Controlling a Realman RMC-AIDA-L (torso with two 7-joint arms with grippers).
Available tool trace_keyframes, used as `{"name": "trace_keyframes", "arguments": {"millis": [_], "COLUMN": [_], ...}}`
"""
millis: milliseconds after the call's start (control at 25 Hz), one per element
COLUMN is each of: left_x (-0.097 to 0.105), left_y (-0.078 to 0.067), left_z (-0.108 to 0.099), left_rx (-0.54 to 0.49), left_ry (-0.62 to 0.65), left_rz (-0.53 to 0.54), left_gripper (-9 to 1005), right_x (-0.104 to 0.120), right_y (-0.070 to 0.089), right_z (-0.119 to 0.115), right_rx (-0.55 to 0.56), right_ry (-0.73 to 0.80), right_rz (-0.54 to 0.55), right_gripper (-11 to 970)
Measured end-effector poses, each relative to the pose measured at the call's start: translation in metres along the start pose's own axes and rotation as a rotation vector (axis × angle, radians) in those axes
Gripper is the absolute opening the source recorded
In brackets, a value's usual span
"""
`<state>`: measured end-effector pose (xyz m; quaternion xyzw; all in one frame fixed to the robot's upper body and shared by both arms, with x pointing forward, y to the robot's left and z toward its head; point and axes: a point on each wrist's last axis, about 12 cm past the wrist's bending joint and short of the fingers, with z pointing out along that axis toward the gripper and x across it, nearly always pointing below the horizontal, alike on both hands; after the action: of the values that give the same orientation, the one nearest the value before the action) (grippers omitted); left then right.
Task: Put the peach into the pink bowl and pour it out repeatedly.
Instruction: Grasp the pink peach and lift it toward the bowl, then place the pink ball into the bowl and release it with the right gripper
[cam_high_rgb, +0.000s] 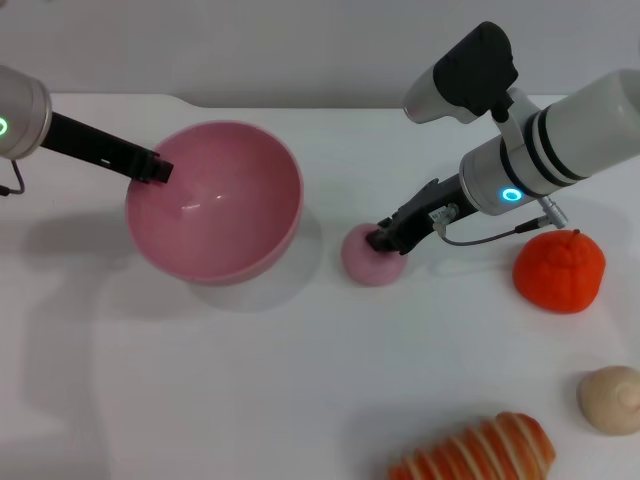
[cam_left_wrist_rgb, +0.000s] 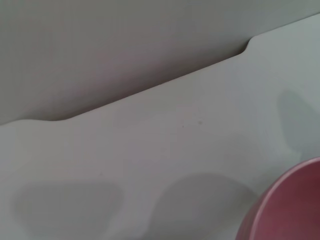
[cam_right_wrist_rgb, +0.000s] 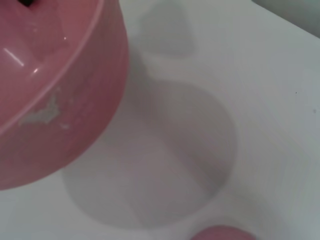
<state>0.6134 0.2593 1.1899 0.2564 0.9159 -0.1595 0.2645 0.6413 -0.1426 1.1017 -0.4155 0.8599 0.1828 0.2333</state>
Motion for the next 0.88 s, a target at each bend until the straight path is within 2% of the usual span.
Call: {"name": "trace_keyframes", "arguments": {"millis": [280, 440, 600, 680, 760, 880], "left_x": [0.002, 0.004, 0.006, 0.007, 0.007, 0.008], "left_y": [0.001, 0.003, 0.004, 0.003, 0.003, 0.003], "left_z": [0.002, 0.005, 0.006, 0.007, 0.007, 0.008], "left_rx": [0.003, 0.0, 0.006, 0.009, 0.011, 0.014], "left_ry": [0.003, 0.004, 0.013, 0.017, 0.018, 0.023], "left_rz": [-0.004, -0.011, -0.006, -0.006, -0.006, -0.008], "left_gripper": [38, 38, 39, 39, 39, 39], "right_x": [-0.002, -0.004, -0.015, -0.025, -0.039, -0.056], "right_y": [0.0, -0.005, -0.014, -0.013, -0.004, 0.017], "right_z": [-0.002, -0.016, -0.053, -0.077, -0.103, -0.125], "right_rx": [-0.001, 0.003, 0.088, 0.13, 0.135, 0.099], "right_ry": [-0.012, -0.09, -0.235, -0.333, -0.463, -0.587], "right_rz": [-0.004, 0.029, 0.039, 0.019, -0.015, -0.105], "right_gripper": [141, 27, 30, 31, 33, 35]}}
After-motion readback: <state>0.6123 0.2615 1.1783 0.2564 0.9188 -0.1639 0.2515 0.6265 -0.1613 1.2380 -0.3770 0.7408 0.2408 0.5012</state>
